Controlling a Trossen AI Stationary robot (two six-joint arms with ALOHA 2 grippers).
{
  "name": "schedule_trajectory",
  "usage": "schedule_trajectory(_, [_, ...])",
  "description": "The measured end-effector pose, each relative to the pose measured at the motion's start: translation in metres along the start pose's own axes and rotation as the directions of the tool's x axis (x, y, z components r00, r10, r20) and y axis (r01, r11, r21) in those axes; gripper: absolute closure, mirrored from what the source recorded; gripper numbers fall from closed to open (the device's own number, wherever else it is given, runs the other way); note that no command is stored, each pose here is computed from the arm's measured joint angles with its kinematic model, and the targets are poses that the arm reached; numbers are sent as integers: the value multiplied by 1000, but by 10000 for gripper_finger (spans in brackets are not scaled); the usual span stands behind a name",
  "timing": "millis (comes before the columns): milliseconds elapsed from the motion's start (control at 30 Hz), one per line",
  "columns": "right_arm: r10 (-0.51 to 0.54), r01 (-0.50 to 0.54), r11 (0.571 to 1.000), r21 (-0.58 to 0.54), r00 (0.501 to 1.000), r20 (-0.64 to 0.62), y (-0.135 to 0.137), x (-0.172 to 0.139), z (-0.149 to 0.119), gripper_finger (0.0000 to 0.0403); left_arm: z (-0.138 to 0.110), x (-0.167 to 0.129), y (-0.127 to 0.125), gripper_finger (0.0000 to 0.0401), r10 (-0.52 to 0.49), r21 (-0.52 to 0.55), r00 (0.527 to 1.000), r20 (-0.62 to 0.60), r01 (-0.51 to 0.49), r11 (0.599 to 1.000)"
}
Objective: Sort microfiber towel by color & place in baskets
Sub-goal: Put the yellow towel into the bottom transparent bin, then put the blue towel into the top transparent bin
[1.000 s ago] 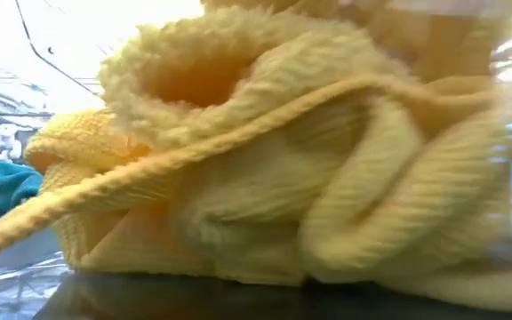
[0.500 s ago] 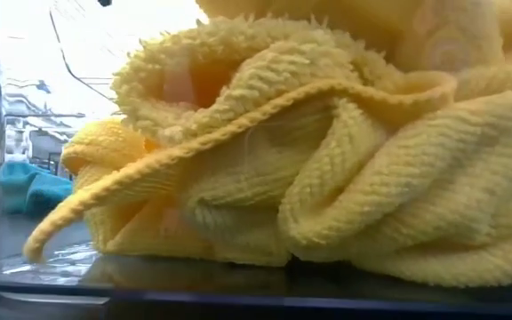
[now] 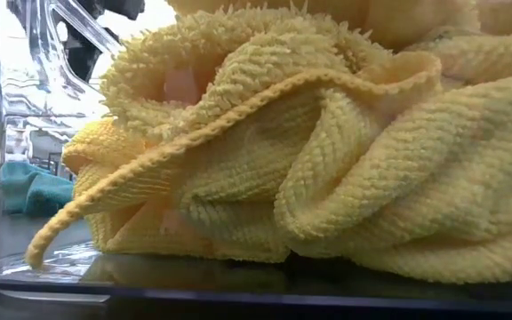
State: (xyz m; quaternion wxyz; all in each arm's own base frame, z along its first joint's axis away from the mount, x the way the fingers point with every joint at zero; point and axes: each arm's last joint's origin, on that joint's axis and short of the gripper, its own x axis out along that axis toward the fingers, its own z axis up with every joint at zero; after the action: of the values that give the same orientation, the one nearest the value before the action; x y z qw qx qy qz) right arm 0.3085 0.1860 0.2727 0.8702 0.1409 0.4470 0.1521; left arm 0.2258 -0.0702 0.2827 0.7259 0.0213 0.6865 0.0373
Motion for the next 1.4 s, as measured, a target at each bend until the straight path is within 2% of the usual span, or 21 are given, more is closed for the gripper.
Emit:
schedule_trajectory(200, [51, -51, 999, -8, 994, 101, 7, -35, 8, 175, -5, 32, 6, 119, 2, -54, 998, -65, -6, 999])
schedule_trajectory(367, [51, -49, 999, -14, 976, 211, 11, -64, 13, 175, -12, 58, 14, 119, 7, -112, 993, -119, -21, 993])
schedule_trajectory(567, [44, -43, 999, -10, 948, 315, 15, -89, 16, 174, -26, 96, 27, 119, -38, -210, 987, -156, 5, 978])
schedule_trajectory(833, [53, -56, 998, -1, 942, 330, 21, -94, 13, 174, -56, 125, 50, 119, -100, -397, 989, -112, 47, 917])
schedule_trajectory(1067, [56, -59, 998, -3, 943, 327, 22, -94, 12, 174, -75, 149, 61, 121, -219, -490, 976, -15, 184, 852])
schedule_trajectory(1167, [56, -58, 998, -3, 944, 325, 21, -93, 12, 174, -73, 151, 63, 145, -253, -505, 967, 6, 221, 834])
schedule_trajectory(1233, [56, -58, 998, -3, 945, 323, 21, -93, 12, 174, -72, 150, 64, 179, -253, -506, 967, 11, 224, 833])
schedule_trajectory(1400, [54, -55, 998, -7, 946, 319, 21, -93, 11, 174, -70, 150, 63, 308, -299, -493, 954, 36, 277, 825])
